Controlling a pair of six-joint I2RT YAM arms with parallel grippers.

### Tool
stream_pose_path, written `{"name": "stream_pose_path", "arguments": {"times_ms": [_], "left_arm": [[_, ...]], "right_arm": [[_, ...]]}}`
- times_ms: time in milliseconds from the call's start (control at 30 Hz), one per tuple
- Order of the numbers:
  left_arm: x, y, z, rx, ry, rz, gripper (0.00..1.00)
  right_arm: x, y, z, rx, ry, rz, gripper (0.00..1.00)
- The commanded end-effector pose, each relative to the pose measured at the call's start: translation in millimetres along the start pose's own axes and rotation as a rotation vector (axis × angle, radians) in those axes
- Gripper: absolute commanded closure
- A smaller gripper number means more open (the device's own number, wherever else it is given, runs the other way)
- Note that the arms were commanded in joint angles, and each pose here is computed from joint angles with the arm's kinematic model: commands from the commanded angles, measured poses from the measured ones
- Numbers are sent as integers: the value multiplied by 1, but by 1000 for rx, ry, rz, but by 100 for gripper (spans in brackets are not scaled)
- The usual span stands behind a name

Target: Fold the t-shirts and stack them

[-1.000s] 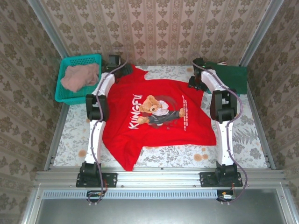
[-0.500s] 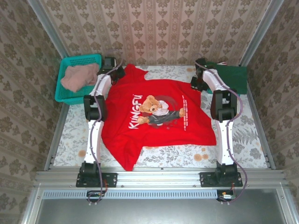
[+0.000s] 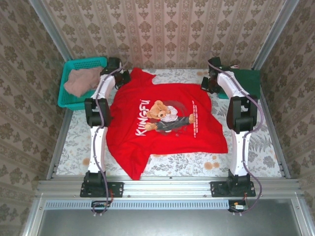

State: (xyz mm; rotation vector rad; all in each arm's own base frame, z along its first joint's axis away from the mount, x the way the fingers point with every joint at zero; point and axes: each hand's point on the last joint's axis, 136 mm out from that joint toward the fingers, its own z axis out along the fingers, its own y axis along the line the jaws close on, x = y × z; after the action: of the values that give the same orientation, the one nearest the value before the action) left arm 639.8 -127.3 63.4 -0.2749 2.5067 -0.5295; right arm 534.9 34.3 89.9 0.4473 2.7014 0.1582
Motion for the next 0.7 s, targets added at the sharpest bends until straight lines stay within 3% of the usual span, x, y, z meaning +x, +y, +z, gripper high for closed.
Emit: {"name": "stream_pose_path", "arguments": {"times_ms": [0, 100, 167, 367, 467, 667], "left_arm": [[-9, -21, -59, -110, -59, 130, 100], [-16, -23, -68, -151, -109, 157, 100], [-27, -27, -64, -154, -135, 168, 65], [-35, -30, -18, -156, -159, 238, 38], [-28, -24, 4, -173, -173, 253, 31], [-17, -15, 30, -152, -162, 205, 34]], "right_arm": [[2, 10, -22, -48, -49, -33, 100], [6, 6, -25, -37, -52, -34, 100], [7, 6, -24, -43, -53, -34, 100], [12, 10, -13, -62, -30, -34, 100], [14, 10, -11, -66, -25, -35, 100], [16, 12, -13, -79, -24, -41, 100]]}}
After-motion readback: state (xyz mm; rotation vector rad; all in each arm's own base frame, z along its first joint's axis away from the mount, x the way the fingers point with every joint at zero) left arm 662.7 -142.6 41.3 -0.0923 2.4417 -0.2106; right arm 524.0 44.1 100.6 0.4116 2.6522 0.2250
